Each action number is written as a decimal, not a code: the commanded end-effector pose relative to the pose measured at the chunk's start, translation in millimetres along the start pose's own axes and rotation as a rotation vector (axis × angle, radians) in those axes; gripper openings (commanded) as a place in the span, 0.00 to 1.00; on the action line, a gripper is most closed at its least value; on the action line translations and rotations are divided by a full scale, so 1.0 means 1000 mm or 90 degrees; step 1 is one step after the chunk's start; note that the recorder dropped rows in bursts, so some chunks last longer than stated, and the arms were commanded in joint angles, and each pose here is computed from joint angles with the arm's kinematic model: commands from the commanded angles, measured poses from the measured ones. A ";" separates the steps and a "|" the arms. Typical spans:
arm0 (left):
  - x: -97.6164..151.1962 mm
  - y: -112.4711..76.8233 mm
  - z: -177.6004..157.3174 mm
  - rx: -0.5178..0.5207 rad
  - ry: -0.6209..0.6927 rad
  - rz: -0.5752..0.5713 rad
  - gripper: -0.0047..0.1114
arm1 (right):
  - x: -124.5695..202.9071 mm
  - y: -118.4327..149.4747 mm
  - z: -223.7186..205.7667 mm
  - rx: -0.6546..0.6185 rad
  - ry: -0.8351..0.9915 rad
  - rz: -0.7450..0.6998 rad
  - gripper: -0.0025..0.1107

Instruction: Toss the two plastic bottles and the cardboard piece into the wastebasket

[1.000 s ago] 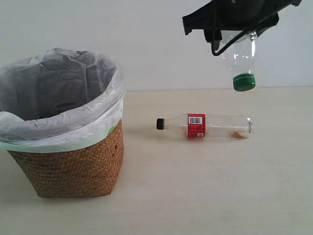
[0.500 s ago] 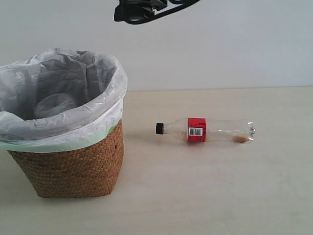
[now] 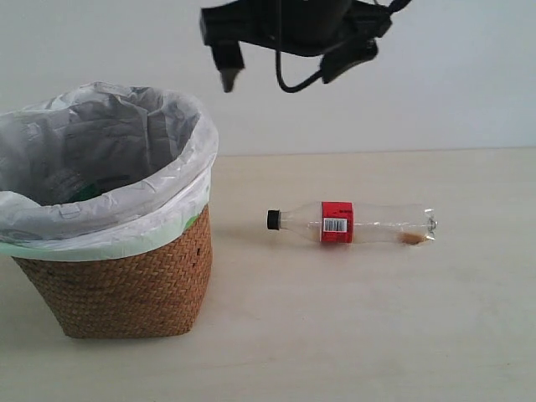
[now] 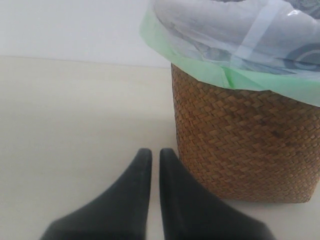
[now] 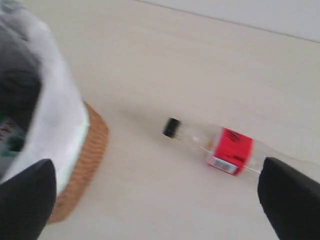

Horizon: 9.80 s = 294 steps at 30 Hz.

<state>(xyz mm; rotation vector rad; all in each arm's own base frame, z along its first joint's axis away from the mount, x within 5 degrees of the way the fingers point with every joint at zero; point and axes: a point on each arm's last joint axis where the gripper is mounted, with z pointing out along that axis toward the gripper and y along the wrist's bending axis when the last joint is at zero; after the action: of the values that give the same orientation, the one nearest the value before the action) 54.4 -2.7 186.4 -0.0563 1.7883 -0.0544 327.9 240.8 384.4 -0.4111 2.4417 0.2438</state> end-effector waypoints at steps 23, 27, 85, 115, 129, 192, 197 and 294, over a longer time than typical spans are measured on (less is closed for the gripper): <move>0.001 0.000 0.000 -0.003 -0.001 -0.005 0.09 | 0.058 -0.046 0.193 0.047 0.306 -0.537 0.92; 0.001 0.000 0.000 -0.003 -0.001 -0.005 0.09 | 0.064 -0.055 0.222 0.108 0.304 -0.607 0.92; 0.001 0.000 0.000 -0.003 -0.001 -0.005 0.09 | -0.010 -0.078 0.010 0.347 0.029 -0.161 0.02; 0.001 0.000 0.000 -0.003 -0.001 -0.005 0.09 | -0.048 0.037 -0.074 -0.259 -0.252 -0.145 0.51; 0.001 0.000 0.000 -0.003 -0.001 -0.005 0.09 | -0.030 -0.011 -0.044 0.091 -0.070 -0.145 0.02; 0.001 0.000 0.000 -0.003 -0.001 -0.005 0.09 | -0.006 0.002 -0.113 0.023 -0.120 -0.112 0.04; 0.001 0.000 0.000 -0.003 -0.001 -0.005 0.09 | 0.029 -0.015 -0.135 0.018 -0.117 -0.102 0.04; 0.001 0.000 0.000 -0.003 -0.001 -0.005 0.09 | 0.345 -0.077 -0.286 -0.101 -0.624 0.242 0.04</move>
<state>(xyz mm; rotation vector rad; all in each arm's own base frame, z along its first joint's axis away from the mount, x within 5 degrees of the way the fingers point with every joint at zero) 54.4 -2.7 186.4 -0.0563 1.7883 -0.0544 -63.7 9.7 381.4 0.1161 1.5500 0.6104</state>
